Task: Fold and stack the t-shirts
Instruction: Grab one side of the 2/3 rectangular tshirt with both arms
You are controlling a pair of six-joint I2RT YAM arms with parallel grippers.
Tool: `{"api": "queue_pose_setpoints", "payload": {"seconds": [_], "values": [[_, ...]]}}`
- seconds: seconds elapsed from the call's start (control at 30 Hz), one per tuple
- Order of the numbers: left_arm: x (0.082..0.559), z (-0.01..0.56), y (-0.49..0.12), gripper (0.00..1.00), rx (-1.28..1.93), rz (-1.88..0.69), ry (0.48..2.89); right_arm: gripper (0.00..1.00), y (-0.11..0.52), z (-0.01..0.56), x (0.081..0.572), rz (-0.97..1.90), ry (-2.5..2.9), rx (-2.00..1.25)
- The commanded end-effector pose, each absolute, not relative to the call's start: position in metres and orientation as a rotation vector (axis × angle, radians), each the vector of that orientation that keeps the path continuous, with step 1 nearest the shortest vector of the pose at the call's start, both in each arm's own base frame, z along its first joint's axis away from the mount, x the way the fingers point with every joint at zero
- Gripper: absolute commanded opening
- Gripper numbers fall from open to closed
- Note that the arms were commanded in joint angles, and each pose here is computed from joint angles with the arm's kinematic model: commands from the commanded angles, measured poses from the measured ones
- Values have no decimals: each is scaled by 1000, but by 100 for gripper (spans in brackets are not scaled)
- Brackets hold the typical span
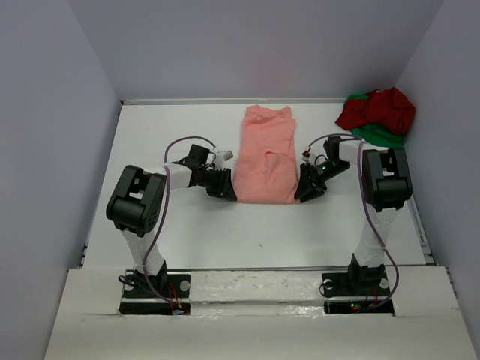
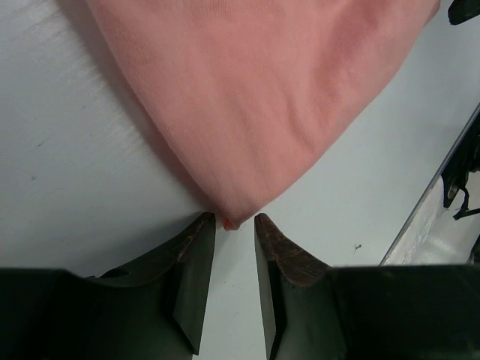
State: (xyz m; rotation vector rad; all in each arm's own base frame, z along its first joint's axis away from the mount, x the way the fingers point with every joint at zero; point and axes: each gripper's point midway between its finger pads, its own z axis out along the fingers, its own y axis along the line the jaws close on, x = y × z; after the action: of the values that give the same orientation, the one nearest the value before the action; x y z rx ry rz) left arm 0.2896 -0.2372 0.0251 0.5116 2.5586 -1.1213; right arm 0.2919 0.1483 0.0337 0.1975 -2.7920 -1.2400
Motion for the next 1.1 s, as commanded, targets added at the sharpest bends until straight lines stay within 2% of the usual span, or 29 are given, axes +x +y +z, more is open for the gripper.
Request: {"api": "queue_pose_setpoints", "payload": {"seconds": [0.0,0.37,0.43,0.47,0.57,0.73,0.8,0.83,0.9,0.93,0.97,1.0,1.07], "values": [[286,27,-232,41,530,-1078,2561,49,148,35,291,-1246,-2812,240],[288,27,-233,41,532,-1076,2559,47,148,23,294,-1242,-2782,225],[288,27,-232,41,534,-1074,2557,41,150,24,296,-1266,-2770,228],[288,28,-233,41,535,-1070,2557,33,150,22,296,-1264,-2759,221],[289,28,-232,40,542,-1074,2552,20,152,21,298,-1283,-2743,220],[288,27,-234,40,544,-1085,2555,17,155,20,296,-1288,-2723,232],[289,27,-234,40,541,-1087,2558,11,155,21,296,-1282,-2727,234],[289,27,-234,38,543,-1087,2559,8,155,21,295,-1278,-2724,233],[290,27,-235,27,550,-1088,2563,0,153,24,294,-1270,-2733,240],[289,28,-234,13,555,-1090,2565,0,153,25,292,-1266,-2732,248],[289,30,-235,5,567,-1092,2560,0,152,30,291,-1264,-2745,259],[289,31,-235,0,572,-1093,2558,0,152,32,290,-1261,-2750,266],[288,35,-234,0,583,-1093,2554,0,150,38,289,-1257,-2770,283]]}}
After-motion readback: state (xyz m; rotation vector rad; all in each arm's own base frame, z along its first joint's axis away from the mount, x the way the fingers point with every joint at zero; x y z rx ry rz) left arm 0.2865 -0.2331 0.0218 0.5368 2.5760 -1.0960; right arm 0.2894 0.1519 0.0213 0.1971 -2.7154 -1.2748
